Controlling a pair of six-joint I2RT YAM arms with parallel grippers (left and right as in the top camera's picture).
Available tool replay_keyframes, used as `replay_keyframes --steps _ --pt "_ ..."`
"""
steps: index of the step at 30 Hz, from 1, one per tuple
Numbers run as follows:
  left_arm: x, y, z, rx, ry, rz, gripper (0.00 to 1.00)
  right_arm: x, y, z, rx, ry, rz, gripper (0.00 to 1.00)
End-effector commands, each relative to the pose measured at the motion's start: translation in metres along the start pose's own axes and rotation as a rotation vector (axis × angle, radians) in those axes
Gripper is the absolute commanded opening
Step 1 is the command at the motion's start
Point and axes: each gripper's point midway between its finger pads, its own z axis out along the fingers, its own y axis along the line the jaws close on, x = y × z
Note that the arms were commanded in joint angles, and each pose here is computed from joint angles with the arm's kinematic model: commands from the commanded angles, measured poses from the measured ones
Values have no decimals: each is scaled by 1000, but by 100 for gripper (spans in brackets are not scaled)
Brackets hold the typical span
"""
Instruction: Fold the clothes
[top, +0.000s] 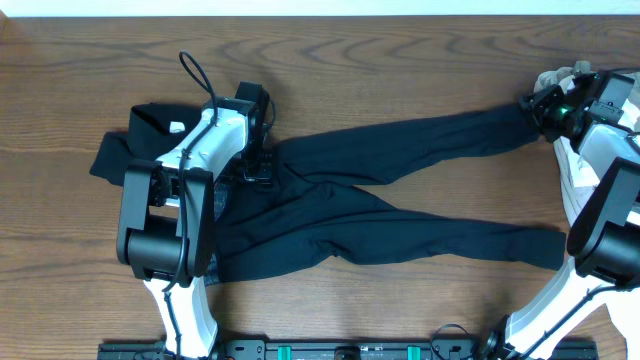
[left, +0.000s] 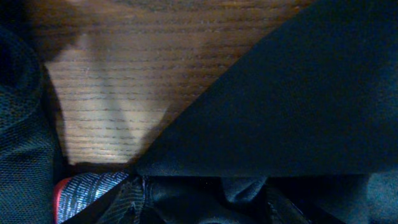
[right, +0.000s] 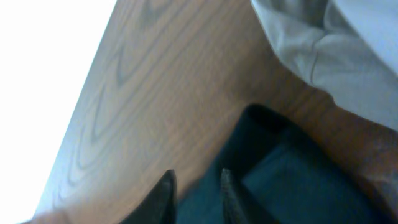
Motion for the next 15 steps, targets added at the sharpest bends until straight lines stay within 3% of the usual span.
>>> replay_keyframes --steps 1,7,11,15 --pt "5 4 2 -20 10 -3 61 -7 6 5 8 -37 -68 36" --pt "4 4 2 -20 10 0 61 -4 19 -10 -136 33 -143 38" --pt "3 4 0 -19 4 0 61 5 13 -20 -137 90 -88 19" --pt "2 4 0 -18 0 0 61 34 -13 -15 22 174 -14 1"
